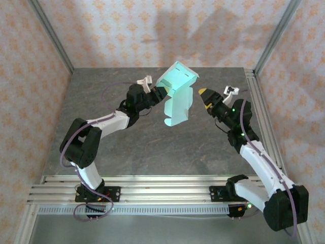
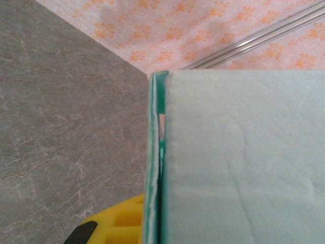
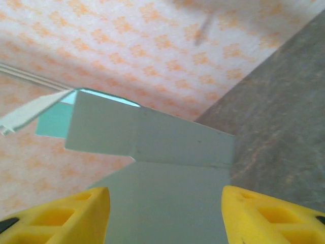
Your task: Fold the paper box
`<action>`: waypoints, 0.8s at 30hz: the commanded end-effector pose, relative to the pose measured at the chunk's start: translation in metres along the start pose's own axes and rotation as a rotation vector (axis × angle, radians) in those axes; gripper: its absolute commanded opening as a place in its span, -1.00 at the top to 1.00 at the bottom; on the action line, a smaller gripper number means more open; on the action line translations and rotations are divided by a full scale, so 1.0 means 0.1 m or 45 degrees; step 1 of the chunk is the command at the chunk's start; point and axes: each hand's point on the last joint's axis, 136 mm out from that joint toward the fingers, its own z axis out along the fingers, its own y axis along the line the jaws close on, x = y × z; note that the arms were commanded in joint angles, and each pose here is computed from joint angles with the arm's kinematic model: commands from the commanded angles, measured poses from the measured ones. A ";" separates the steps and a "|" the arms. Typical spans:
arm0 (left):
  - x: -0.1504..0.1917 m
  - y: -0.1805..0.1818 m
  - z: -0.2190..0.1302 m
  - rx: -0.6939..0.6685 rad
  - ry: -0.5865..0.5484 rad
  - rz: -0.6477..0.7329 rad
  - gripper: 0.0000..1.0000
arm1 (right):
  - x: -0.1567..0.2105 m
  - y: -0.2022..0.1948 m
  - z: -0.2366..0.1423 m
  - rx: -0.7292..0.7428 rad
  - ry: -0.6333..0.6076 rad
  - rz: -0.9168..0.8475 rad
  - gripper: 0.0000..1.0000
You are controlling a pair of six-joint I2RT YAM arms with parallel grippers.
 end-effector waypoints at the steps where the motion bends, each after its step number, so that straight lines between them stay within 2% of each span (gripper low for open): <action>1: -0.07 -0.16 0.02 0.106 -0.028 0.038 1.00 | -0.12 0.53 0.05 -0.214 0.018 -0.035 -0.19; 12: -0.01 -0.17 0.01 0.126 0.004 0.045 1.00 | -0.15 0.65 0.28 -0.250 0.102 -0.005 0.04; 24: 0.06 -0.29 0.01 0.129 0.042 0.105 1.00 | -0.03 0.59 0.41 -0.255 0.159 -0.033 0.10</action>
